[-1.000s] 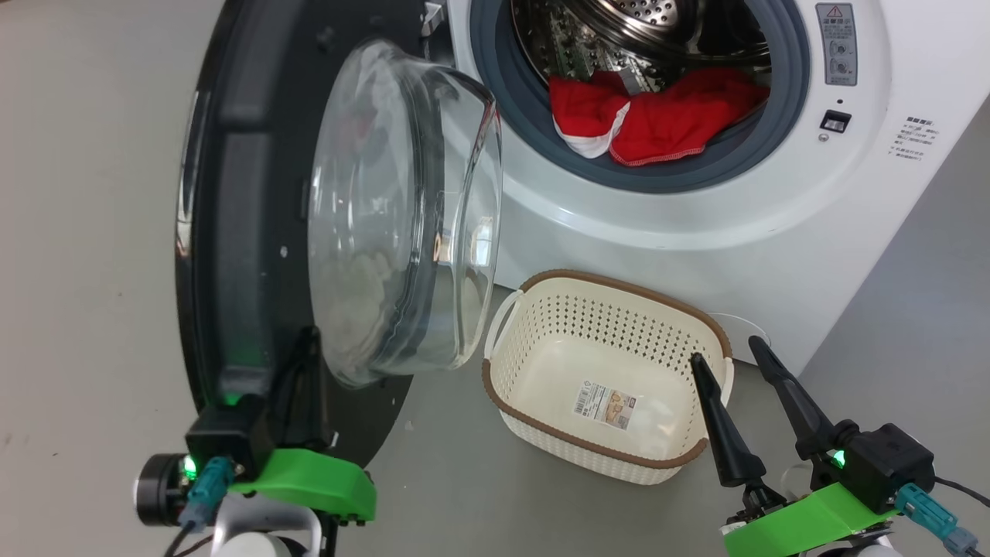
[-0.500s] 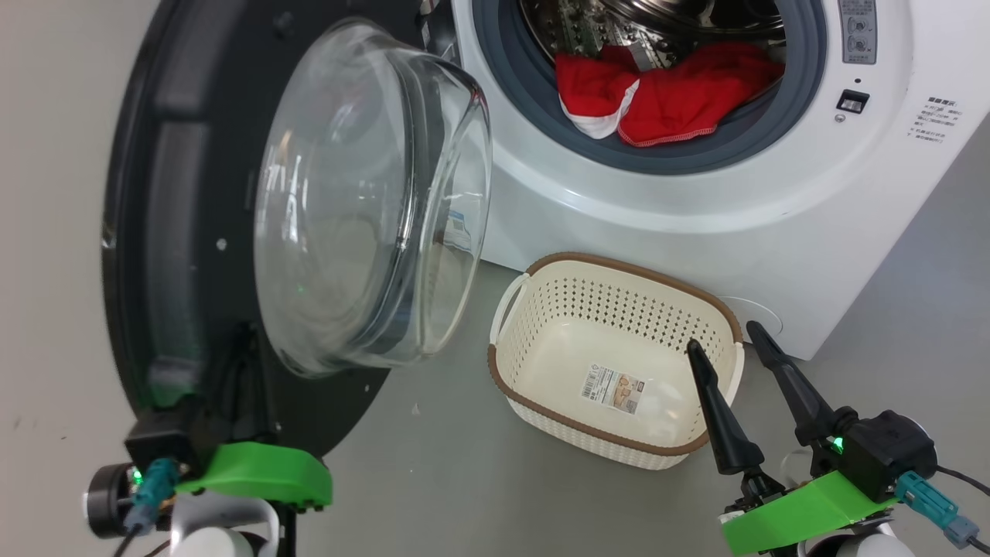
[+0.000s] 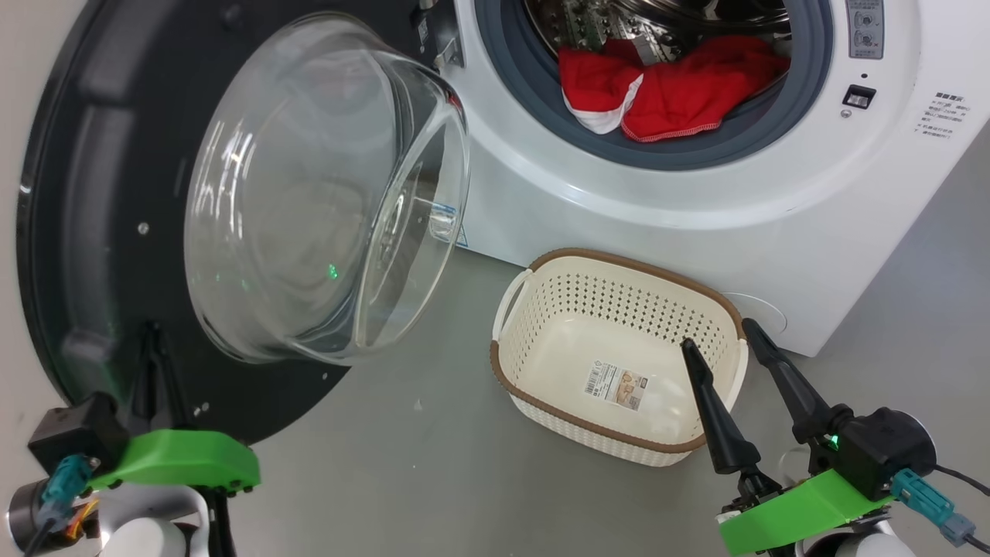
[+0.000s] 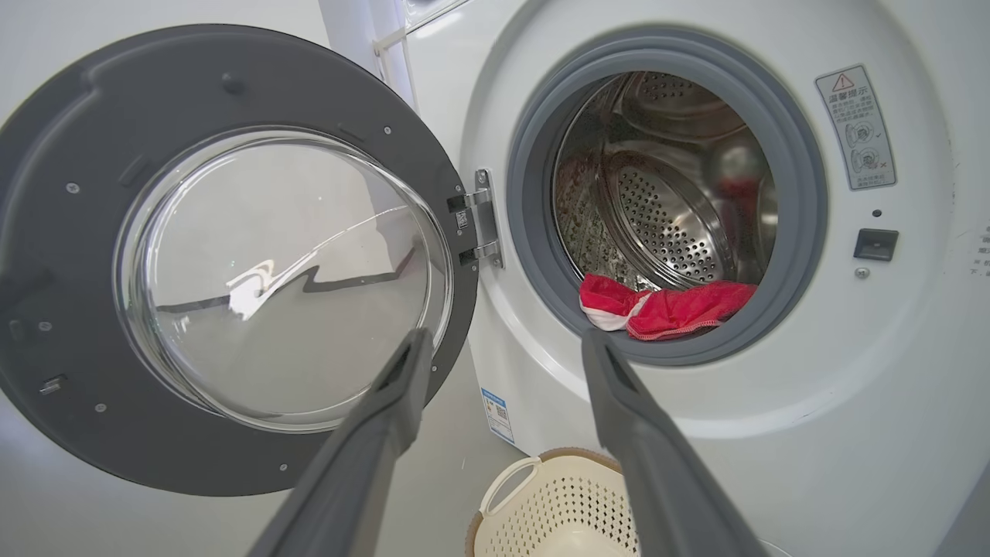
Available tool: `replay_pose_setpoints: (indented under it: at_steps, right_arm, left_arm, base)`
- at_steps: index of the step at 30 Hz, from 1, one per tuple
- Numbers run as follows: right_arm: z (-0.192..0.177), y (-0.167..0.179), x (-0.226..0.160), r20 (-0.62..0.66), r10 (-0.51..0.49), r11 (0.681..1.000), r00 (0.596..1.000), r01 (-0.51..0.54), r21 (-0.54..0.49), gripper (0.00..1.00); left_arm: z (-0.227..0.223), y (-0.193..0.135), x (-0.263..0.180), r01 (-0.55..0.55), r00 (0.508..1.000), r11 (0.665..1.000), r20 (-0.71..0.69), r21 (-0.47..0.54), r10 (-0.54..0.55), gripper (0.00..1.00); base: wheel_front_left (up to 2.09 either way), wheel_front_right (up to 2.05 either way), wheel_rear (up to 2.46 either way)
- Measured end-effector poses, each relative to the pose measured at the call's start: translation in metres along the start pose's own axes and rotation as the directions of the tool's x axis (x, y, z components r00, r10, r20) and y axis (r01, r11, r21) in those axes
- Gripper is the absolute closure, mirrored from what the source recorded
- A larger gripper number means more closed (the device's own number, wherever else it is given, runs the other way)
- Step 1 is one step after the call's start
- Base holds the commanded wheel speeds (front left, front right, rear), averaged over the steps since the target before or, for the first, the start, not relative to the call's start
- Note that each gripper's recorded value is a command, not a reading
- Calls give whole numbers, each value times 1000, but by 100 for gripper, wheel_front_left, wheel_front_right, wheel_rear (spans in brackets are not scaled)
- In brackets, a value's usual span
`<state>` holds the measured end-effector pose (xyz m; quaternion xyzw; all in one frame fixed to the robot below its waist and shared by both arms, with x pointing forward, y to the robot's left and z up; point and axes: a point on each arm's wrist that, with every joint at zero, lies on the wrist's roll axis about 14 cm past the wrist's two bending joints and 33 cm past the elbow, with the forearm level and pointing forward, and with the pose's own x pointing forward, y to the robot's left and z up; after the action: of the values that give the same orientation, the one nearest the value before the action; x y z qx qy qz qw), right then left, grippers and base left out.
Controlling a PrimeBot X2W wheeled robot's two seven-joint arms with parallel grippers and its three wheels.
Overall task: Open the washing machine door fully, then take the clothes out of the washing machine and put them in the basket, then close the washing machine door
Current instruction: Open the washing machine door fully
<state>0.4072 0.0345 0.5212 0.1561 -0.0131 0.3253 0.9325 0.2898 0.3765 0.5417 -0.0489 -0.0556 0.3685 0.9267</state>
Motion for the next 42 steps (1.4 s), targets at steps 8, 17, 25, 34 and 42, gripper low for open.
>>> replay_pose_setpoints:
  at_steps: [8,17,25,34,42]
  right_arm:
    - [-3,3,2,-13,13,1000,1000,-13,-13,0]
    - [-5,3,4,-27,16,1000,1000,-17,-14,0]
    - [-9,2,5,-40,18,1000,999,-19,-16,0]
    - [-10,2,12,-46,30,999,999,-31,-24,0]
    - [-9,3,16,-49,40,998,998,-42,-45,0]
  left_arm:
    - [-9,13,10,-18,1000,1000,-25,24,18,100]
    - [-11,27,26,-52,998,998,-39,30,54,100]
    - [-8,38,38,-78,996,996,-33,47,80,100]
    - [-6,45,53,-106,994,993,-30,42,108,100]
    - [-8,45,63,-105,994,993,-35,56,107,100]
  base:
    - [0,0,0]
    - [0,0,0]
    - [0,0,0]
    - [0,0,0]
    - [0,0,0]
